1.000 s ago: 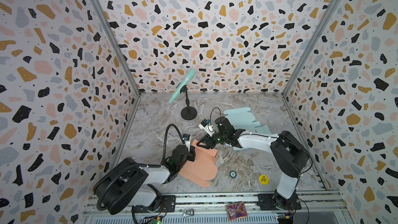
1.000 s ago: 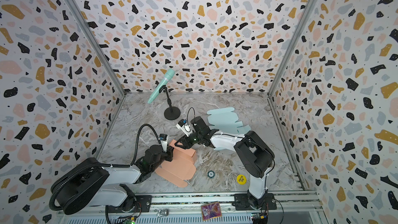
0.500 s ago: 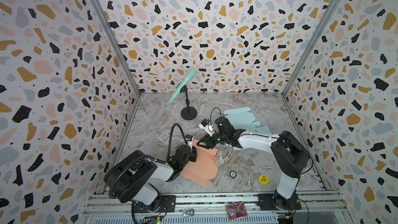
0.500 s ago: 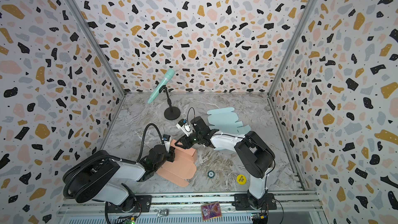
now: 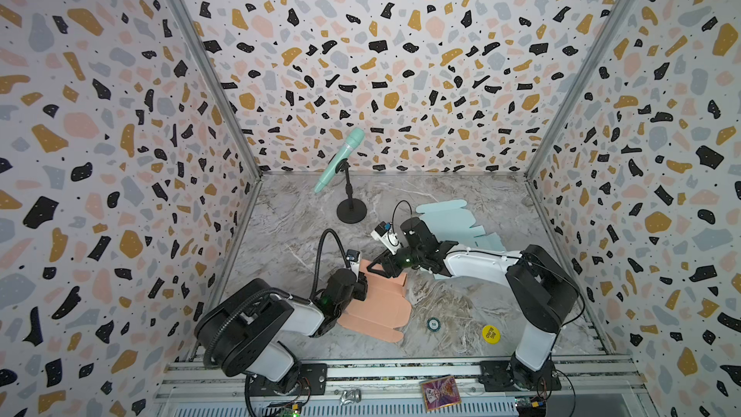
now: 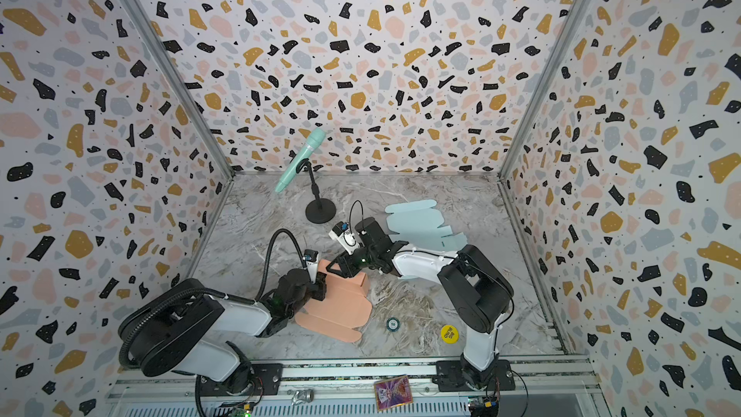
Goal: Assemble paper box
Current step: First fold the bottom flaps of a flat cardboard box at the center of the table.
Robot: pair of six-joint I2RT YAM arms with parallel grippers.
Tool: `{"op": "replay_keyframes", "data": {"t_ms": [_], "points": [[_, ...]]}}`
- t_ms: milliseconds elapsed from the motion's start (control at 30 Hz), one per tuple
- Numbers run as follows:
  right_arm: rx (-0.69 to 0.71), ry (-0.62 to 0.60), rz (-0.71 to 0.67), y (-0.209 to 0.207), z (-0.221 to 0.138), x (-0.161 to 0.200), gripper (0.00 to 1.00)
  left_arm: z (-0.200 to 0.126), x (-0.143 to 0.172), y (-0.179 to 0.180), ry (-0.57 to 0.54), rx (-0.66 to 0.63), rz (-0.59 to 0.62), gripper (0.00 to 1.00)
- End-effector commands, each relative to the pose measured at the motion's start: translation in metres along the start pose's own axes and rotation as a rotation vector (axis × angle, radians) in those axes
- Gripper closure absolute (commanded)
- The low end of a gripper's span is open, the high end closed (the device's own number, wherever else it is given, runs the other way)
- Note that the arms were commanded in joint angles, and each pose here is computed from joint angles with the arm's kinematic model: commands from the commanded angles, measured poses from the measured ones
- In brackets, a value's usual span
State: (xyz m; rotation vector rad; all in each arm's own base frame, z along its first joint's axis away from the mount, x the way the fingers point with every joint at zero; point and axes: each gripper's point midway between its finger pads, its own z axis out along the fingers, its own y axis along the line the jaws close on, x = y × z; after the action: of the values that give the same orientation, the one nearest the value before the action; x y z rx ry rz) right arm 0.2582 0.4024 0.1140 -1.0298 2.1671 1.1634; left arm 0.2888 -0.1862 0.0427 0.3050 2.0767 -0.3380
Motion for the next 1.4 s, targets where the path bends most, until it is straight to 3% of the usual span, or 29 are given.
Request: {"op": "replay_keyframes", "data": {"t_ms": [0,367,633,800,1033,1267,1367], "points": [[0.050,0.022,-0.009,0.001,-0.010,0.004,0.49,-0.006,-0.004,0.003,-0.029,-0.016,-0.006,0.81],[0.128,-0.005,-0.065,-0.003,-0.028,-0.016,0.35,-0.015,0.003,0.007,-0.026,-0.021,-0.035,0.73],[0.181,0.004,-0.193,0.009,-0.039,-0.023,0.19,-0.029,-0.002,0.003,-0.043,0.003,-0.062,0.58],[0.197,0.021,-0.272,0.016,-0.040,-0.025,0.12,-0.037,-0.001,0.007,-0.056,-0.001,-0.101,0.56],[0.251,0.095,-0.316,0.006,-0.033,-0.021,0.10,-0.054,0.001,0.009,-0.074,0.006,-0.156,0.55],[0.290,0.162,-0.326,-0.009,-0.023,-0.013,0.16,-0.070,-0.004,0.015,-0.047,-0.020,-0.252,0.48],[0.276,0.173,-0.333,-0.007,-0.017,-0.012,0.18,-0.079,-0.009,0.020,-0.043,-0.039,-0.282,0.40]]}}
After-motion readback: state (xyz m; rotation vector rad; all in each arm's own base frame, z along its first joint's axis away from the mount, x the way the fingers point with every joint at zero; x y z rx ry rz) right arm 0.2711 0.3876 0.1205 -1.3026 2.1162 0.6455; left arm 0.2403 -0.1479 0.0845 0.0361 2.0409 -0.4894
